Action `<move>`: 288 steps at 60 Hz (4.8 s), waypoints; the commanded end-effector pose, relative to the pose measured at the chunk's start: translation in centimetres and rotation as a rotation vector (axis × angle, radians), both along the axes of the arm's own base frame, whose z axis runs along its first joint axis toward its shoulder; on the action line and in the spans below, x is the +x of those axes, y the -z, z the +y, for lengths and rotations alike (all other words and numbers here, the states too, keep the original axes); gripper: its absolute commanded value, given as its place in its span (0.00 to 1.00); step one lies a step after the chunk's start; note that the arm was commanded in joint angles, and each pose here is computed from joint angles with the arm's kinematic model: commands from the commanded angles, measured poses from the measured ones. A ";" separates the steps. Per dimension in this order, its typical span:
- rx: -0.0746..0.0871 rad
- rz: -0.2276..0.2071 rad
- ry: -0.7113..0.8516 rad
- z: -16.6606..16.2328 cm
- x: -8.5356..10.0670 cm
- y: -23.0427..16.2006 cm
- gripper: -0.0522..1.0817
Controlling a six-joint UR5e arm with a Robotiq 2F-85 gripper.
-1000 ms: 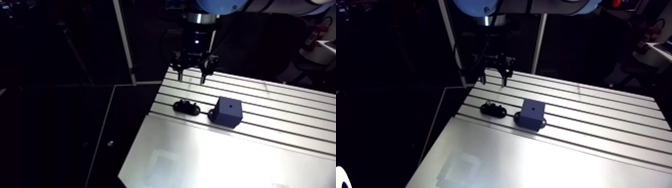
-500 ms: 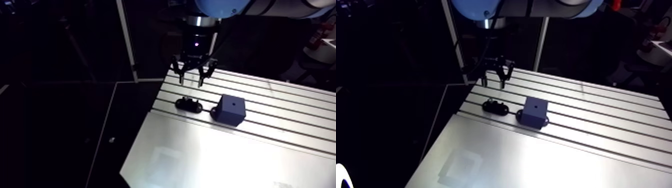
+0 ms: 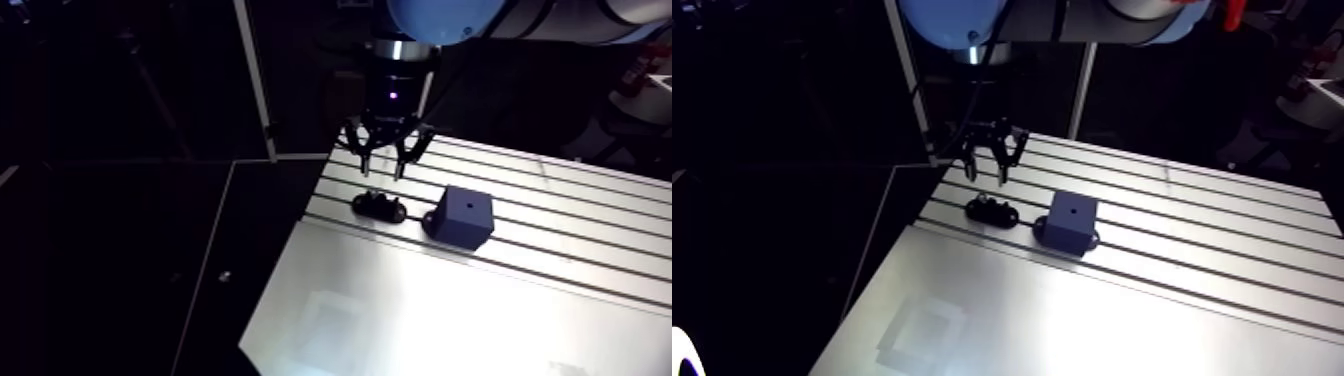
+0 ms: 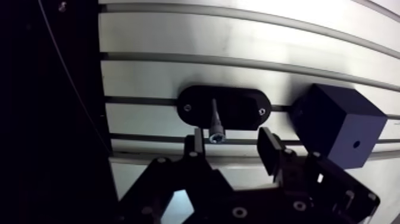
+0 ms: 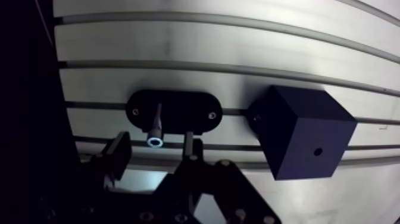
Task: Pick up the M10 bolt and insert it into the hole until fully seated.
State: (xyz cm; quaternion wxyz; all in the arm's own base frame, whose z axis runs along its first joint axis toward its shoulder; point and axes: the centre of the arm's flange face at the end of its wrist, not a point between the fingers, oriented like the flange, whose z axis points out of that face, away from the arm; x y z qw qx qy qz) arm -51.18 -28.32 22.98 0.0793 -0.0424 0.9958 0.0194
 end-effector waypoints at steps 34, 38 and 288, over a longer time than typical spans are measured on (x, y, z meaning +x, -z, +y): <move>0.007 -0.031 -0.015 -0.2 0.6 1.6 0.45; 0.008 -0.036 -0.015 -0.2 0.6 1.8 0.46; 0.002 -0.055 -0.024 -0.8 0.6 3.2 0.68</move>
